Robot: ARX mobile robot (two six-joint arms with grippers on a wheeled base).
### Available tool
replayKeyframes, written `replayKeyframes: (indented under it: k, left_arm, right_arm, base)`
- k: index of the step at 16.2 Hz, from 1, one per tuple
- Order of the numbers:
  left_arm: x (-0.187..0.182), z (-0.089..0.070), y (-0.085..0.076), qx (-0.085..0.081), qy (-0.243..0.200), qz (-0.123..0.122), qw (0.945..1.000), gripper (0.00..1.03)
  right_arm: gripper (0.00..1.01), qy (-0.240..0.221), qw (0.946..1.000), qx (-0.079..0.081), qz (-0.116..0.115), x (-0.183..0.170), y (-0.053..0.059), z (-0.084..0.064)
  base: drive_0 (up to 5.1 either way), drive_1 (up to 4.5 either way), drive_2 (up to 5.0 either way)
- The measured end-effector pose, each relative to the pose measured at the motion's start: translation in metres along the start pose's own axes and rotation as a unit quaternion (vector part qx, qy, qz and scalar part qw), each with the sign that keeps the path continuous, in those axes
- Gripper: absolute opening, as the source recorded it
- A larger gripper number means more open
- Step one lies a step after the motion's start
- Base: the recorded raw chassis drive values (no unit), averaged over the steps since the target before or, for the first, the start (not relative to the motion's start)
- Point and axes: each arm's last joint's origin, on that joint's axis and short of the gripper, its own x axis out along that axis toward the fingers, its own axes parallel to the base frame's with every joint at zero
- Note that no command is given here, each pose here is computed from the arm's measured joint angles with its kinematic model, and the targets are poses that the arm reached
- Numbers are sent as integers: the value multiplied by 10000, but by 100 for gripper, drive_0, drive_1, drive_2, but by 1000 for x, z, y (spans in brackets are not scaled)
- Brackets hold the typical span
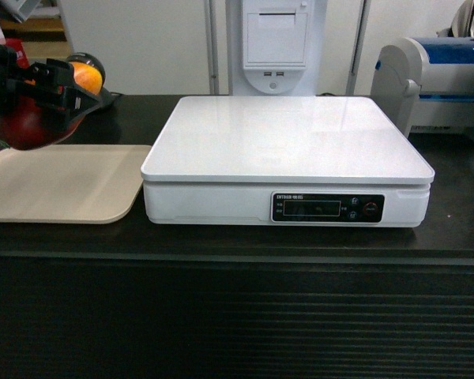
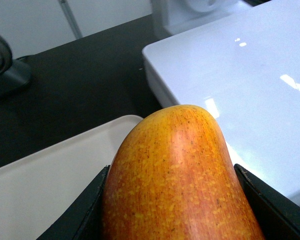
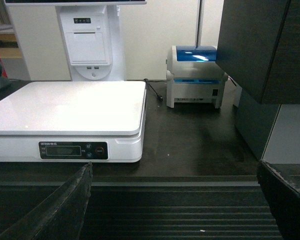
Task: Place dark red mango on scale at checkout
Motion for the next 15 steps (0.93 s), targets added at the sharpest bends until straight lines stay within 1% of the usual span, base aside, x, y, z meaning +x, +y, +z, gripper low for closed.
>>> replayKeyframes:
  k: [2, 3, 4, 5, 6, 7, 8, 9, 10, 11, 13, 14, 15]
  left_arm:
    - [-28, 0, -27, 33, -157, -173, 9997, 67]
    - [-39, 2, -37, 87, -231, -203, 9995, 67]
    - [-46, 8, -43, 124, -401, -202, 9989, 67]
    - [-47, 16, -48, 124, -622, -216, 9978, 67]
    - [-23, 11, -59, 102, -385, -400, 9984, 67]
    - [-16, 16, -64, 131, -392, -484, 9980, 67]
    - [-6, 28, -72, 186, -506, -617, 9966, 67]
    - [-1, 37, -77, 232, -601, -689, 9955, 67]
    - [7, 48, -84, 291, -707, -840, 9935, 67]
    - [13, 53, -90, 325, -736, -935, 9924, 67]
    - [33, 60, -109, 386, -637, -1205, 9899, 67]
    - [47, 61, -120, 468, -541, -1360, 9881, 67]
    - [55, 61, -127, 520, -480, -1442, 9870, 67]
  right_arm:
    - [98, 2, 10000, 0, 0, 0, 0, 0]
    - [98, 2, 10000, 0, 0, 0, 0, 0]
    - [98, 0, 10000, 0, 0, 0, 0, 0]
    - [98, 0, 10000, 0, 0, 0, 0, 0]
    - [98, 0, 10000, 0, 0, 0, 0, 0]
    - [98, 0, 10000, 0, 0, 0, 0, 0]
    - [98, 0, 10000, 0, 0, 0, 0, 0]
    - [98, 0, 10000, 0, 0, 0, 0, 0]
    - [98, 2, 10000, 0, 0, 0, 0, 0]
    - [98, 2, 10000, 0, 0, 0, 0, 0]
    - [98, 0, 10000, 0, 0, 0, 0, 0]
    - [98, 0, 10000, 0, 0, 0, 0, 0]
    - [98, 0, 10000, 0, 0, 0, 0, 0]
  base:
    - [0, 0, 0]
    - [0, 0, 0]
    - [0, 0, 0]
    - [0, 0, 0]
    - [0, 0, 0]
    - [0, 0, 0]
    - [0, 0, 0]
    - [0, 0, 0]
    - [0, 0, 0]
    - [0, 0, 0]
    - [0, 0, 0]
    - [0, 0, 0]
    - [0, 0, 0]
